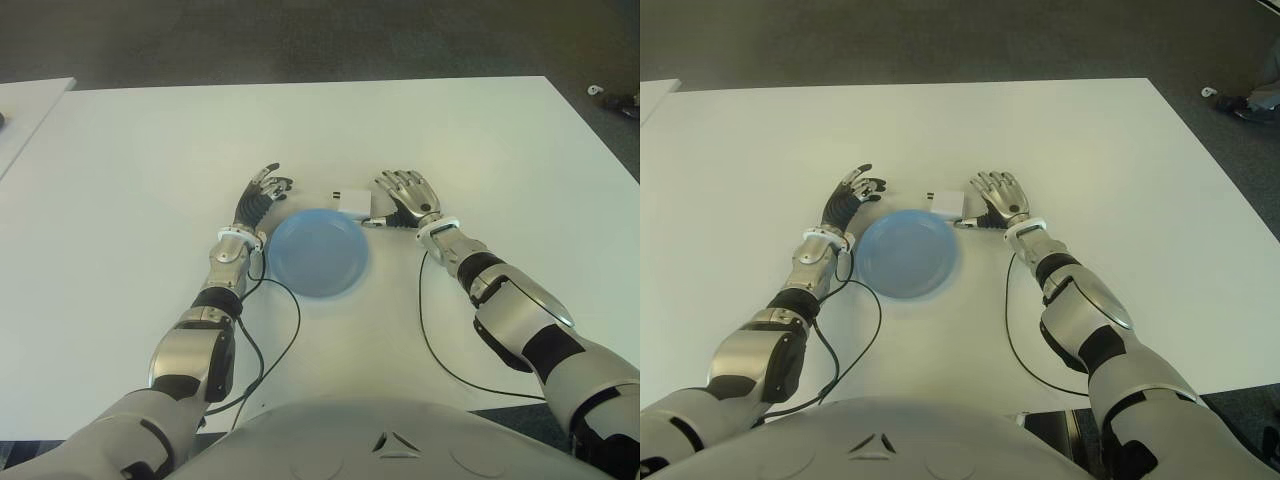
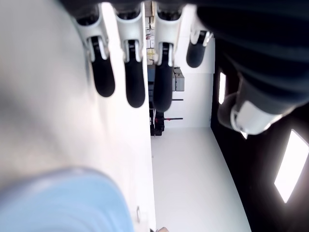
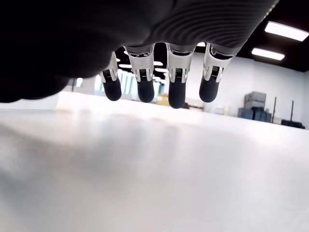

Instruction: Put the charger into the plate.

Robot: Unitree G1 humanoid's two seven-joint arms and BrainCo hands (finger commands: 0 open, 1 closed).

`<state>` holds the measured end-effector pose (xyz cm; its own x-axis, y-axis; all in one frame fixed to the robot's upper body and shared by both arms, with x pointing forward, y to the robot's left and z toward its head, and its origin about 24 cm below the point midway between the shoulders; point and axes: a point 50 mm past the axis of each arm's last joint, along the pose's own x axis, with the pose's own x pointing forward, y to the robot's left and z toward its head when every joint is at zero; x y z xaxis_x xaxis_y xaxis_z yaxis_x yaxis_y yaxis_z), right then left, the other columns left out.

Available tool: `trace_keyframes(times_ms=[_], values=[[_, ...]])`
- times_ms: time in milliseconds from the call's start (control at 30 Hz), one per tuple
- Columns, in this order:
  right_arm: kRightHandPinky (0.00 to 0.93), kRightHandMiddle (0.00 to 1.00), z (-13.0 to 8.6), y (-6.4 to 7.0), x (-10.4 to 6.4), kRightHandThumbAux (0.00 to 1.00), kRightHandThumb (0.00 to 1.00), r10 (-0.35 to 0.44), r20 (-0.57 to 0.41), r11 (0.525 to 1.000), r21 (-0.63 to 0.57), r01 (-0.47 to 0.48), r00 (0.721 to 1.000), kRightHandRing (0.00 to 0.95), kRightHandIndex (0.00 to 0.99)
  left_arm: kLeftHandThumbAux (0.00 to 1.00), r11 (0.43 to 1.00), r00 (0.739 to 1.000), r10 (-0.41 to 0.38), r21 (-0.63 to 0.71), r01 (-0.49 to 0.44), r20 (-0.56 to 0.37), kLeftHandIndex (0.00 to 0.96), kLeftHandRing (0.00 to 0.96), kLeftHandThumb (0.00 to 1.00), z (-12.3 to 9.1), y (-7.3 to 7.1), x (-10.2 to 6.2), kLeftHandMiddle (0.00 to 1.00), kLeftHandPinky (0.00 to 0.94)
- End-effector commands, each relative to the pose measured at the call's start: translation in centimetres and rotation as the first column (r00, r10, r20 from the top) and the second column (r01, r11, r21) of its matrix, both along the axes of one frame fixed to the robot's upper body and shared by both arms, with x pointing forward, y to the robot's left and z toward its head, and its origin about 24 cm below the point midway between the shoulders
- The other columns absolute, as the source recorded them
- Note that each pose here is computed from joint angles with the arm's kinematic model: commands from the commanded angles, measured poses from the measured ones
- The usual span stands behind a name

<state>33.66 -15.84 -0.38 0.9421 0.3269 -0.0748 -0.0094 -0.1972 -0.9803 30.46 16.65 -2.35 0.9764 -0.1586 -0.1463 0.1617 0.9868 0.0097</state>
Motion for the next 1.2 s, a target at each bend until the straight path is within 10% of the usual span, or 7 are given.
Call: trace_keyframes(times_ms=[33,1200], values=[[0.000,0.000,-1.1,0.0,-0.7,0.097,0.308,0.008,-0.042,0.998,-0.057,-0.011,0.999,0.000,0.000,0.545,1.000,0.991,-0.013,-0.006,0.012,-0.131,0.141,0.322,0.000,-2.5,-0.1,-1.8,0.339,0.307],[0.000,0.000,-0.6,2.1,-0.3,0.080,0.282,0.111,-0.054,0.987,-0.108,-0.116,0.992,0.000,0.000,0.537,0.999,0.992,-0.039,-0.004,0.039,-0.118,0.132,0.314,0.000,-2.4,-0.5,-1.8,0.321,0.295]])
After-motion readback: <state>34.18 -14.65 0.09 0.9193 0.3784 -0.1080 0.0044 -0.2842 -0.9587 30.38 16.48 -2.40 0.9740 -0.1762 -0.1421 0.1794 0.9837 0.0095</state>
